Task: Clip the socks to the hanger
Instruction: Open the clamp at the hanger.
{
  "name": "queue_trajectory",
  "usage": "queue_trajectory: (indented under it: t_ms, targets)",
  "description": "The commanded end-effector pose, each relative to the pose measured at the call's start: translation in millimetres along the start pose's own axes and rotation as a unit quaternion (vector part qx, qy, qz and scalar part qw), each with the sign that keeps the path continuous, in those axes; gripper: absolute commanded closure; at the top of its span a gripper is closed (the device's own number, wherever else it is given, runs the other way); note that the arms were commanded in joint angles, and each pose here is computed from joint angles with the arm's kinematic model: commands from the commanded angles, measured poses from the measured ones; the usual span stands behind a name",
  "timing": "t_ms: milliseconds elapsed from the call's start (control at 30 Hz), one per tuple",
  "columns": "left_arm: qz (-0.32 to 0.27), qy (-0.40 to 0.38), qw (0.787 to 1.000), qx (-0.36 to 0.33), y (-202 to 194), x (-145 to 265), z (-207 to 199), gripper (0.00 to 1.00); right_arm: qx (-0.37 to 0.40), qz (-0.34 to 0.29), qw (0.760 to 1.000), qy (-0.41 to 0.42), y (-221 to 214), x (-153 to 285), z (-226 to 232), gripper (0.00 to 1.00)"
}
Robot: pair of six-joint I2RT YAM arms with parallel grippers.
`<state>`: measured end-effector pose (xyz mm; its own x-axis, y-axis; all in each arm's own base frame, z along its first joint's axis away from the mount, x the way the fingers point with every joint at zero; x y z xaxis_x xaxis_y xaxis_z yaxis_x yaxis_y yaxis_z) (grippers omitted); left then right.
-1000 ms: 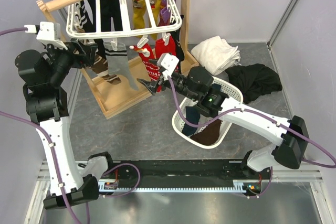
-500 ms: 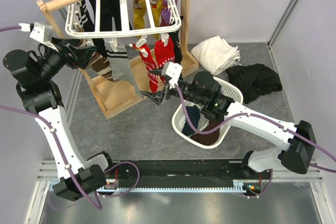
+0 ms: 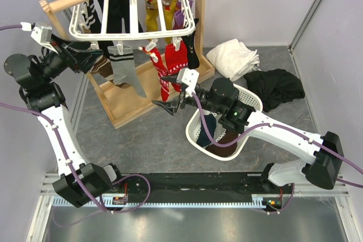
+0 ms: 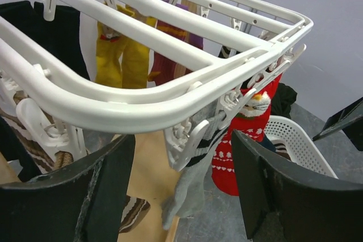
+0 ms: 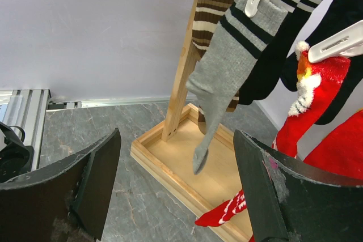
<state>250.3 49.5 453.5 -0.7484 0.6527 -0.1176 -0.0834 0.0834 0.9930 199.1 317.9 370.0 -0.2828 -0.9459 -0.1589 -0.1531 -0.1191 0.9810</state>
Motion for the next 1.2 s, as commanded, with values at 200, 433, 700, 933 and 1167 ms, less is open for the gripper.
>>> queue_trajectory:
  t_ms: [200, 433, 700, 933, 1167]
  targets:
    - [-0.031, -0.024, 0.999, -0.001, 19, -2, -17, 0.36, 0.007, -0.032, 0.999, 0.014, 14, 3, 2, 0.12]
    - [-0.035, -0.029, 0.999, 0.009, 16, -6, -26, 0.51, 0.003, -0.035, 0.999, 0.021, 15, 2, 4, 0.12]
    - [-0.055, 0.007, 0.998, 0.008, 25, -7, -42, 0.77, 0.001, -0.037, 0.999, 0.024, 17, 2, 5, 0.12]
    - [-0.068, 0.053, 0.996, 0.003, 23, -14, -67, 0.95, -0.004, -0.042, 0.999, 0.026, 22, -1, 5, 0.12]
    - [-0.078, 0.086, 0.993, 0.016, 10, -21, -88, 0.98, -0.025, -0.08, 0.996, -0.009, 36, -9, -2, 0.12]
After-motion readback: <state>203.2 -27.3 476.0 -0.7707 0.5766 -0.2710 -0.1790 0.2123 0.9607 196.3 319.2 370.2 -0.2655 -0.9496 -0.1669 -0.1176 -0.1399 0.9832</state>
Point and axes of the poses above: each gripper's point midway between its finger pads, its own x axis back along the fingers, its own z axis along the line the jaws close on, y = z × x, the point moved 9 cm from there along x, back along the fingers, and after that the axes turned 7 degrees about -x, right-handed, at the moved point
